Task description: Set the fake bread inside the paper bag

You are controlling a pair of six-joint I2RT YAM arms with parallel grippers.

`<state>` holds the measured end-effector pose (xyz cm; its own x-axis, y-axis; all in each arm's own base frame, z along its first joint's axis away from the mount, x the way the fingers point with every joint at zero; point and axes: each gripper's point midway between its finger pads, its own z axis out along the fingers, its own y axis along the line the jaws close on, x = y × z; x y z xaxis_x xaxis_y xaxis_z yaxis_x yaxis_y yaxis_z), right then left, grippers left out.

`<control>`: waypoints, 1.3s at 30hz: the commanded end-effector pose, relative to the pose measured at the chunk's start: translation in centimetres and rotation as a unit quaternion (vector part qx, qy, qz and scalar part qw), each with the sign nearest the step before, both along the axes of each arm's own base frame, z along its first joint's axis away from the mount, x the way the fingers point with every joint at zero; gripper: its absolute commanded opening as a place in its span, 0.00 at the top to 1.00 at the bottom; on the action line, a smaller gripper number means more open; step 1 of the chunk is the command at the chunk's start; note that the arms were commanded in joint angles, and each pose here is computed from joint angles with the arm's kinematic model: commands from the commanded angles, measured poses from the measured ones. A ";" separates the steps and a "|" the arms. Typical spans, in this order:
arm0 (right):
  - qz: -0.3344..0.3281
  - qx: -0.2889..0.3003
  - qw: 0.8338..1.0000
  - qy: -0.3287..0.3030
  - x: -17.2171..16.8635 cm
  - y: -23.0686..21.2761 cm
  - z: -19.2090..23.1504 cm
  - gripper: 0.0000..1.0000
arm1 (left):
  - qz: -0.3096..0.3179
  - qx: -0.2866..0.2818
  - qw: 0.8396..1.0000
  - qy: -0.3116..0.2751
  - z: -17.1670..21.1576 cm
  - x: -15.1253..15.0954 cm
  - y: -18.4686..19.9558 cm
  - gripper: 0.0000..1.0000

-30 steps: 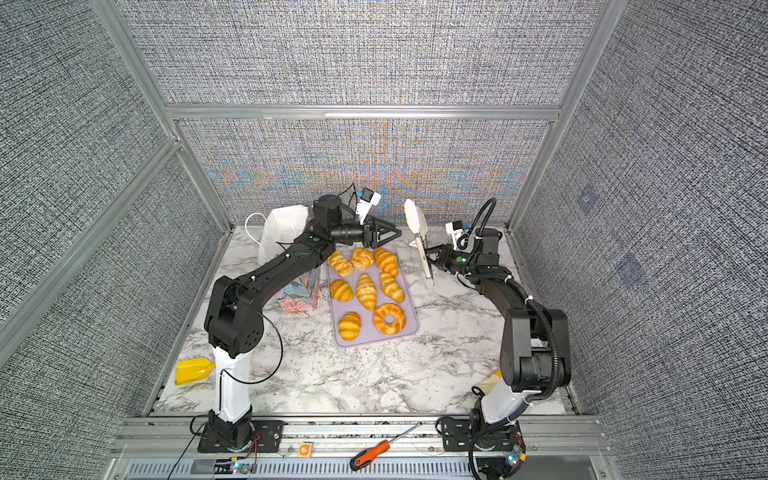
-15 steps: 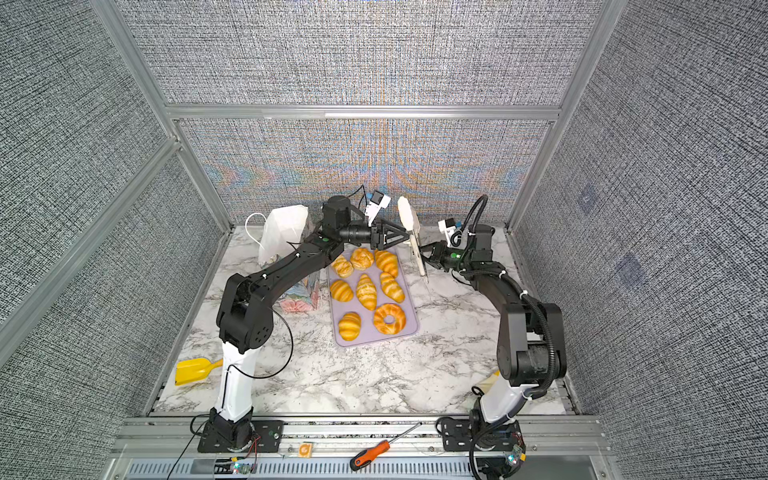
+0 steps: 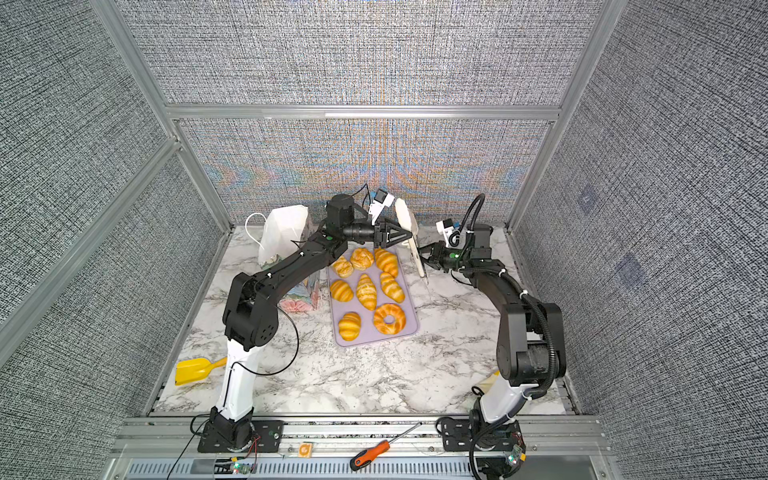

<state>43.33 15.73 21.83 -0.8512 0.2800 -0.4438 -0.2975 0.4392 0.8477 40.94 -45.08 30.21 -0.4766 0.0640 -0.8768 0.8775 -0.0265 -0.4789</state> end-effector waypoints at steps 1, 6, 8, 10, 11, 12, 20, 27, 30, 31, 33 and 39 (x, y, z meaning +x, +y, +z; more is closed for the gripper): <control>0.009 0.002 1.000 -0.011 -0.1 0.3 0.7 0.87 | -0.014 -0.005 1.000 -0.009 0.3 -0.5 -0.2 0.50; 0.010 0.004 1.000 -0.008 -0.1 0.3 0.7 0.87 | -0.020 -0.005 1.000 -0.008 0.2 -0.7 -0.4 0.53; 0.010 0.005 1.000 -0.007 -0.1 0.4 0.8 0.87 | -0.021 -0.006 1.000 -0.010 0.3 -0.8 -0.4 0.54; 0.012 0.005 1.000 -0.011 -0.1 0.5 1.0 0.86 | -0.022 -0.007 1.000 -0.010 0.3 -0.8 -0.4 0.56; 0.012 0.005 1.000 -0.009 -0.1 0.5 1.0 0.86 | -0.023 -0.007 1.000 -0.011 0.5 -0.9 -0.4 0.58; 0.013 0.005 1.000 -0.010 -0.1 0.6 1.0 0.86 | -0.023 -0.007 1.000 -0.010 0.4 -0.9 -0.4 0.59; 0.015 0.011 1.000 -0.012 -0.2 0.7 1.6 0.86 | -0.029 -0.011 0.999 -0.012 0.6 -1.2 -0.5 0.67; 0.018 0.011 1.000 -0.012 -0.3 0.8 1.7 0.85 | -0.033 -0.016 0.999 -0.012 0.8 -1.3 -0.5 0.78; 0.018 0.010 1.000 -0.013 -0.3 0.8 1.7 0.85 | -0.034 -0.016 0.999 -0.013 0.8 -1.3 -0.5 0.85; 0.019 0.010 1.000 -0.012 -0.3 0.8 1.6 0.85 | -0.034 -0.017 0.999 -0.014 1.0 -1.3 -0.5 0.87; 0.020 0.005 1.000 -0.012 -0.3 0.7 1.5 0.84 | -0.035 -0.018 0.999 -0.014 1.0 -1.4 -0.5 0.89; 0.019 -0.023 0.999 -0.027 -0.6 0.3 1.7 0.78 | -0.037 -0.025 0.999 -0.014 1.2 -1.5 -0.4 0.96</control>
<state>42.89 16.30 22.92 -0.8541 0.2419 -0.4604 -0.3266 0.4395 0.8367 39.40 -45.60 31.00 -0.4701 0.0723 -0.8797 0.8731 -0.1078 -0.4754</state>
